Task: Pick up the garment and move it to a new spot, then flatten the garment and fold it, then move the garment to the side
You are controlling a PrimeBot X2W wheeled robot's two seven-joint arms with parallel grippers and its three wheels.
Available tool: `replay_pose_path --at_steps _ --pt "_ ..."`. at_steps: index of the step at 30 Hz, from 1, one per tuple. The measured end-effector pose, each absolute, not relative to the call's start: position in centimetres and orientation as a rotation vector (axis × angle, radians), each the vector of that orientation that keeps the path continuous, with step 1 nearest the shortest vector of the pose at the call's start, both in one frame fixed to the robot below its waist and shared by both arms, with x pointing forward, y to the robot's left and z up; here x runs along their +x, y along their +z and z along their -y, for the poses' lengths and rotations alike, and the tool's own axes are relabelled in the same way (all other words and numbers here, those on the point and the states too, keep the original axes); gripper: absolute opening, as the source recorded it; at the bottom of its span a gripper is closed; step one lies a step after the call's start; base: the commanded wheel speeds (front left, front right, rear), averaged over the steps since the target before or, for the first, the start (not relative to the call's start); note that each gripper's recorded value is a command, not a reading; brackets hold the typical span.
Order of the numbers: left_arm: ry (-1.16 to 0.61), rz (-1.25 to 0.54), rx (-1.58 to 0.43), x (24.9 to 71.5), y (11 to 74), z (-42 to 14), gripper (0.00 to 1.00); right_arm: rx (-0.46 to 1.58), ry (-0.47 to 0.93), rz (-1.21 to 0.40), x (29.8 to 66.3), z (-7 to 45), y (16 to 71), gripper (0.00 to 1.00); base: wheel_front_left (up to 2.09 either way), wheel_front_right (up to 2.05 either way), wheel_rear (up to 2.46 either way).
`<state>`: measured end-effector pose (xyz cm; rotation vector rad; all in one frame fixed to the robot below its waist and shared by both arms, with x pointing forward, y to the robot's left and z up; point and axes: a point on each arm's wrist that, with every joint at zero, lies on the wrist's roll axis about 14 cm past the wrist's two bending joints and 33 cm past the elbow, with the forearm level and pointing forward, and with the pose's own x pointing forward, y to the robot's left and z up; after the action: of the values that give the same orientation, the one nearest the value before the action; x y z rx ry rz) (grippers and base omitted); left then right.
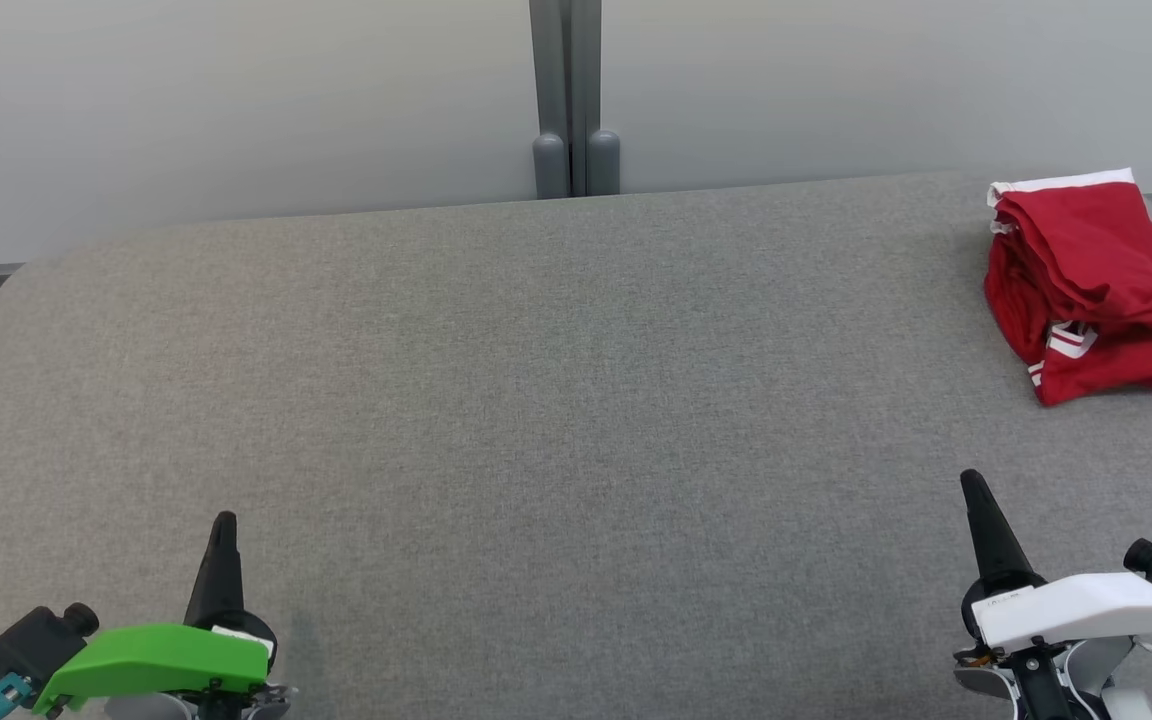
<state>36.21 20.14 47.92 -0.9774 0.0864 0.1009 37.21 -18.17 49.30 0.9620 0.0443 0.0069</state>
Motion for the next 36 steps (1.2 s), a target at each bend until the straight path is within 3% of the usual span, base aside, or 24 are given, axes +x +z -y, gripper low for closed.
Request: replay_pose_path --at_steps 36 --pt "0.061 -0.052 -1.331 37.7 49.2 -20.1 0.0 1.321 -0.016 -0.034 38.2 19.3 49.8 0.0 0.0 0.0 0.0"
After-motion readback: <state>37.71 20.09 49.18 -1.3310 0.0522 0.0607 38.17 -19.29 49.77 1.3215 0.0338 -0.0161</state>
